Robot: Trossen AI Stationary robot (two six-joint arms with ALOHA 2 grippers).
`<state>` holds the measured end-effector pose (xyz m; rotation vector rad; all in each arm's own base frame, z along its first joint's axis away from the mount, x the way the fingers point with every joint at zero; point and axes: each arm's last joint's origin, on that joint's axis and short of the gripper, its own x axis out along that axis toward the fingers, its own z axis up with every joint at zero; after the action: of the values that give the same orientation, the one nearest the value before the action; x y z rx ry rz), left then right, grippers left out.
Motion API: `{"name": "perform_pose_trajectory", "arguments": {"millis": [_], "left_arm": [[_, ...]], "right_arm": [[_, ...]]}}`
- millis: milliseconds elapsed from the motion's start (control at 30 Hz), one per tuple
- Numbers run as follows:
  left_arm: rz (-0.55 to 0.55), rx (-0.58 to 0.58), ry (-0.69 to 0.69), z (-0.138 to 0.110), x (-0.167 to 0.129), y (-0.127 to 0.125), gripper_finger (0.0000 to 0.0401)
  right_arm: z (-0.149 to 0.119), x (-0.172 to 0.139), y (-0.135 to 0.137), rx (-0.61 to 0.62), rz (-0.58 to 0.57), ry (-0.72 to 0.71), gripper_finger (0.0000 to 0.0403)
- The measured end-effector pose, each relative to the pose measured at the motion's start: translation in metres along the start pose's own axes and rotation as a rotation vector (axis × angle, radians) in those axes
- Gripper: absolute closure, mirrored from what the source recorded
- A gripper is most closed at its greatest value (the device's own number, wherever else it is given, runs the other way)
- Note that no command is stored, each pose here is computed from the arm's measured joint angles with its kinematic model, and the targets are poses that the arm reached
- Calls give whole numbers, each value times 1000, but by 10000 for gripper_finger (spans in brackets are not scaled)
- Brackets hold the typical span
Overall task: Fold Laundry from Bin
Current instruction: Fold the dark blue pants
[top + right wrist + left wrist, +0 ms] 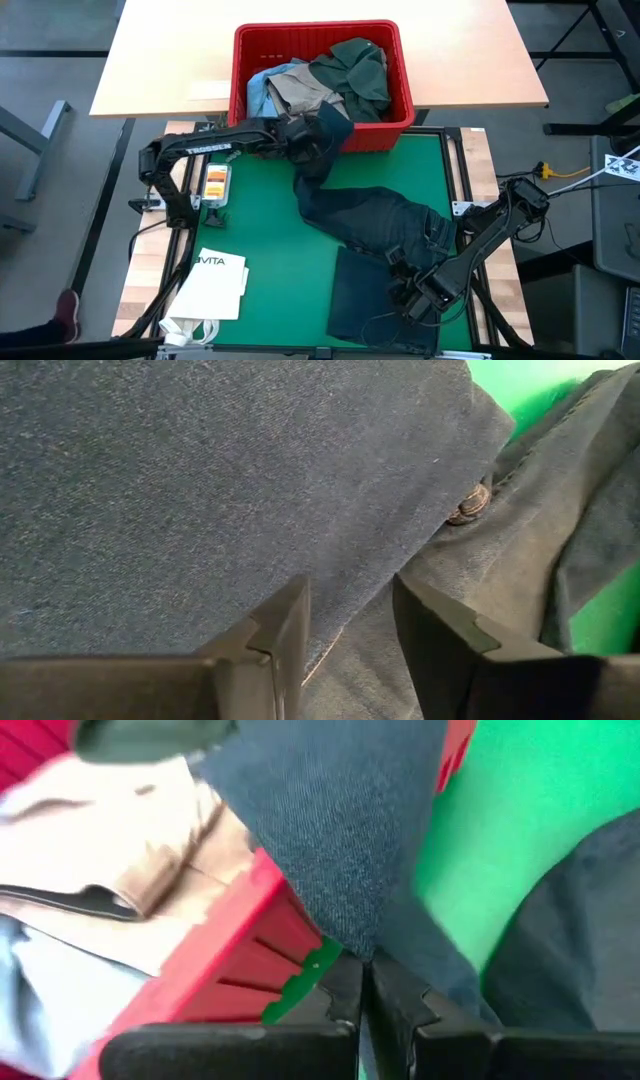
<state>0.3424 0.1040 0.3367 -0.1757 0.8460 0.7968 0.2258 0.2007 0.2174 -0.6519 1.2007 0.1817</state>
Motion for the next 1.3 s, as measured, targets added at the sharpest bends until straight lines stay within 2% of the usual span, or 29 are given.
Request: {"name": "perform_pose_trajectory", "arguments": {"millis": [233, 367, 500, 633, 767, 933, 1100, 1300], "left_arm": [[-31, -13, -106, -2, -50, 2, 399], [-84, -69, -162, -4, -74, -1, 400], [-151, -206, -222, -4, -93, -6, 400], [-220, -299, -273, -3, -105, -14, 400], [-289, -333, -343, 1, -113, -24, 401], [-338, -306, -415, 5, -122, -32, 401], [-359, -258, -418, 1, -126, -42, 401], [-368, -275, -434, 1, -125, -49, 401]], "right_arm": [[0, -1, -5, 81, -164, -29, 256], [2, -10, -13, 107, -247, -34, 256], [7, -28, -23, 97, -342, -30, 256], [13, -51, -36, 81, -496, -58, 256], [18, -74, -54, 82, -600, -64, 256], [12, -102, -91, 128, -621, -47, 256], [-7, -135, -134, 239, -633, -93, 256], [-28, -162, -179, 531, -670, -245, 256]]}}
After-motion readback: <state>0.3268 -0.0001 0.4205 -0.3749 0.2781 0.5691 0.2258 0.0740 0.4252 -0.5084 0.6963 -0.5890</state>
